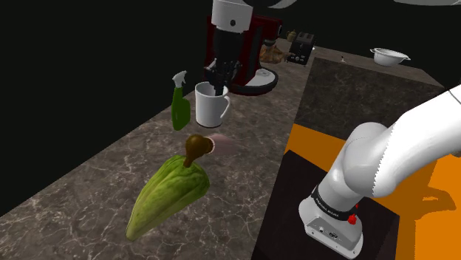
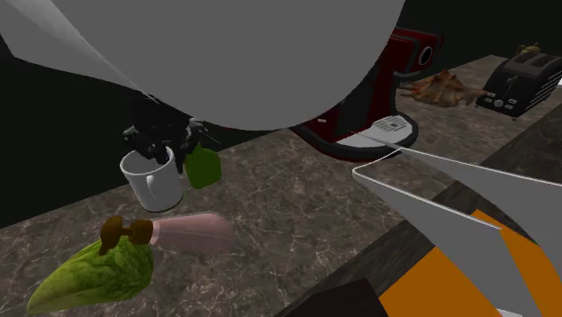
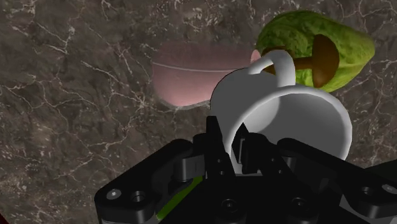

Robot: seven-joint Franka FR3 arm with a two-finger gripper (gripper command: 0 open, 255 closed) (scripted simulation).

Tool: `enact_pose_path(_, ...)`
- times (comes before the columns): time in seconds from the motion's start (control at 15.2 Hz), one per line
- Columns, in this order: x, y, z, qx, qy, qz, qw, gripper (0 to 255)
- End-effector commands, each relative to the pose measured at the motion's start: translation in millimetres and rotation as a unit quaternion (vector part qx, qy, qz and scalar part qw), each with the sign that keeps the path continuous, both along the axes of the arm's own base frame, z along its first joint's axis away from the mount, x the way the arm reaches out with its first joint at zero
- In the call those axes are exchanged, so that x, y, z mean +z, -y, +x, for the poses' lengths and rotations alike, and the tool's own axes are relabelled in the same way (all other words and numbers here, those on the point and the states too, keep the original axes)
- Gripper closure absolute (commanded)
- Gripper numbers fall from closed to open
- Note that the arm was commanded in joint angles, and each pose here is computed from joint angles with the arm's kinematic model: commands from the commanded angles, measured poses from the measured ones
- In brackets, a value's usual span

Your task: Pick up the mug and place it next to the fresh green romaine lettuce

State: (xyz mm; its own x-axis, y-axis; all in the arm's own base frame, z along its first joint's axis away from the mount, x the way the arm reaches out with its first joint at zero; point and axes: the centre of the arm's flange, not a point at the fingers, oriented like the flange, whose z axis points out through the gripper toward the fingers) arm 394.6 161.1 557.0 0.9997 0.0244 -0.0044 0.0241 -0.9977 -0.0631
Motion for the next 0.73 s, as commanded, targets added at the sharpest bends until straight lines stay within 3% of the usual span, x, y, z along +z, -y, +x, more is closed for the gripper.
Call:
enact_pose_path(0.0,-2,-24,-12,-0.001,0.0,0.0,1.0,255)
enact_pose_path(0.66,-2,-137,-79,-0.001,0.0,0.0,1.0,255)
